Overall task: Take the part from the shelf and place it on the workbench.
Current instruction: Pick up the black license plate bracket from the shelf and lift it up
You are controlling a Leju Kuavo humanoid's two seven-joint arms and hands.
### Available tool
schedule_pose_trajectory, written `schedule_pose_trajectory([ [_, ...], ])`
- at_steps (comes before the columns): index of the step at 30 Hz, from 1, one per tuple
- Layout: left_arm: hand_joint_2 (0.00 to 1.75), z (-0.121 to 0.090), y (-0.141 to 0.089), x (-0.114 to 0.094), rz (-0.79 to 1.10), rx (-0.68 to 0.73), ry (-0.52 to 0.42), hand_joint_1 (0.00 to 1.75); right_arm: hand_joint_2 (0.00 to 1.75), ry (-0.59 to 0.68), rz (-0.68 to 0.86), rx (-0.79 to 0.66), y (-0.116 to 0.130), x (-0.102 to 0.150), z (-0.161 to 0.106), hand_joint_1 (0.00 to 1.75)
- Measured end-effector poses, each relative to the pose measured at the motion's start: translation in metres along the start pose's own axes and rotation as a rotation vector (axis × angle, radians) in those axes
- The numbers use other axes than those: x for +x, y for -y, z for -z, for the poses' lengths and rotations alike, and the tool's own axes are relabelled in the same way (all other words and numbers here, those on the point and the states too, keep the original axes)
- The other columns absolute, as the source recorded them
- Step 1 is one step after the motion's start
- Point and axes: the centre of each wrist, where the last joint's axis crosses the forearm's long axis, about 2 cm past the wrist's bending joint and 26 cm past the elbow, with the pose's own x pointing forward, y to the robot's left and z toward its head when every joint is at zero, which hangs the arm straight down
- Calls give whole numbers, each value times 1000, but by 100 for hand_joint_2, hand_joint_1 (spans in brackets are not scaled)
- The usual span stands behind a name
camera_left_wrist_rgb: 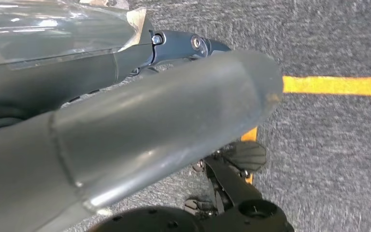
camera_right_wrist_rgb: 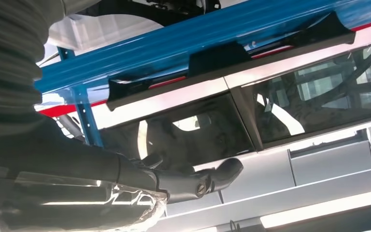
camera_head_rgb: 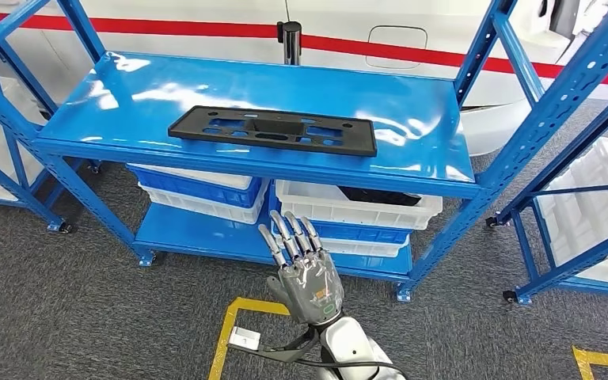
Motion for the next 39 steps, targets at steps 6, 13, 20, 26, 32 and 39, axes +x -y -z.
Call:
schedule_pose_trajectory([
  [6,0,0,0,0,0,4,-1,0,175,-24,-10,0,0,-4,0,0],
  [13,0,0,0,0,0,6,-5,0,175,-61,-29,-21,2,-11,8,0],
  [20,0,1,0,1,2,10,-2,0,175,-70,-34,-49,6,-14,14,0],
  [26,0,1,-1,1,2,11,18,0,175,-66,-33,-47,7,-16,11,0],
  [32,0,0,-1,0,3,9,38,0,175,-77,-45,-59,11,-21,5,0],
  [39,0,0,0,0,2,0,39,0,175,-104,-62,-38,11,-28,-6,0],
])
